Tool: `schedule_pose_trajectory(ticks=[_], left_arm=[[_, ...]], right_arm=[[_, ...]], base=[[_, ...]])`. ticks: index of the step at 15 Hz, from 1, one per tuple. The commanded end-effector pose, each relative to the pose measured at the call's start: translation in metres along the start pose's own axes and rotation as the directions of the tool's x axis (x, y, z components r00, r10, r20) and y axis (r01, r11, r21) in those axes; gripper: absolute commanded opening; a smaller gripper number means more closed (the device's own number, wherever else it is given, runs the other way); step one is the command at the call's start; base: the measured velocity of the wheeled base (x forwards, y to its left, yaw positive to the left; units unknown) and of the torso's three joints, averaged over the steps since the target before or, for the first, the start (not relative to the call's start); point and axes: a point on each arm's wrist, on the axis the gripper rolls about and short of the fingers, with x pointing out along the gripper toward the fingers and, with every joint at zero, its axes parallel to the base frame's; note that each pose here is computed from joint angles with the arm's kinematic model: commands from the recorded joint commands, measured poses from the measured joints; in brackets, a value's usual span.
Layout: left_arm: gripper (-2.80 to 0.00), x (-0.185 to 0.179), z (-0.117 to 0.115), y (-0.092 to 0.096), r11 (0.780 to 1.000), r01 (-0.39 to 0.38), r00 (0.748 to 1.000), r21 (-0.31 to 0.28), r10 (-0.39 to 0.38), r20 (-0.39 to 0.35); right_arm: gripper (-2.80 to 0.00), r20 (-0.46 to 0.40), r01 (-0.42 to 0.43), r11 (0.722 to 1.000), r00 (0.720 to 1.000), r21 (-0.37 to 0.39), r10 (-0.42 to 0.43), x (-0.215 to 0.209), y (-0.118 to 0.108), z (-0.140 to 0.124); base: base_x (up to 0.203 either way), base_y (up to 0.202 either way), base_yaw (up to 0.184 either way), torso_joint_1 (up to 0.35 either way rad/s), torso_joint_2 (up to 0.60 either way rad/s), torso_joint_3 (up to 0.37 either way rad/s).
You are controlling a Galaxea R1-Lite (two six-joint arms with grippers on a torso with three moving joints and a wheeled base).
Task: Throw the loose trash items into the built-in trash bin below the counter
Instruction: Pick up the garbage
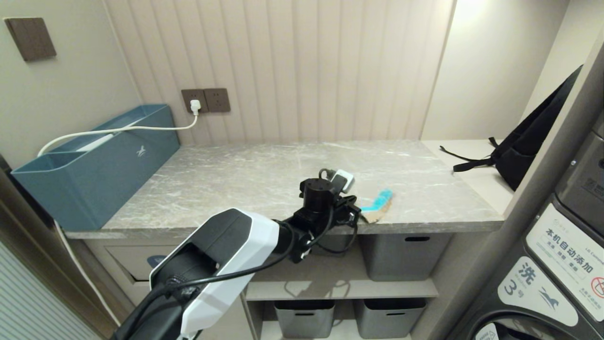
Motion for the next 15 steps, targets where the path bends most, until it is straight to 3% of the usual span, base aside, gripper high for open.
schedule_pose_trajectory(ticks=[1, 6, 8, 10, 15], left_arm=[[-2.8, -0.001, 0.007, 0.001, 1.0, -0.002, 1.0, 0.003, 0.002, 0.016], [-2.8, -0.004, 0.02, -0.002, 0.999, -0.034, 0.999, 0.003, 0.034, 0.035], [-2.8, -0.009, 0.039, 0.001, 0.998, -0.056, 0.996, 0.002, 0.056, 0.07], [-2.8, -0.02, 0.076, 0.007, 0.997, -0.076, 0.988, 0.0, 0.075, 0.137], [-2.8, -0.102, 0.212, 0.045, 0.987, -0.16, 0.929, -0.014, 0.155, 0.337]], right_arm=[[-2.8, -0.002, 0.001, 1.0, 1.0, 0.0, -0.001, 0.0, 0.0, 0.0], [-2.8, -0.002, 0.001, 1.0, 1.0, 0.001, -0.001, 0.0, 0.0, 0.0], [-2.8, -0.002, 0.001, 1.0, 1.0, 0.0, -0.001, 0.0, 0.0, 0.0], [-2.8, -0.002, 0.001, 1.0, 1.0, 0.0, -0.001, 0.0, 0.0, 0.0], [-2.8, -0.001, 0.002, 1.0, 1.0, -0.003, -0.002, 0.0, 0.0, 0.0]], base=[[0.0, 0.0, 0.0, 0.0, 0.0, 0.0], [0.0, 0.0, 0.0, 0.0, 0.0, 0.0], [0.0, 0.0, 0.0, 0.0, 0.0, 0.0], [0.0, 0.0, 0.0, 0.0, 0.0, 0.0], [0.0, 0.0, 0.0, 0.0, 0.0, 0.0]])
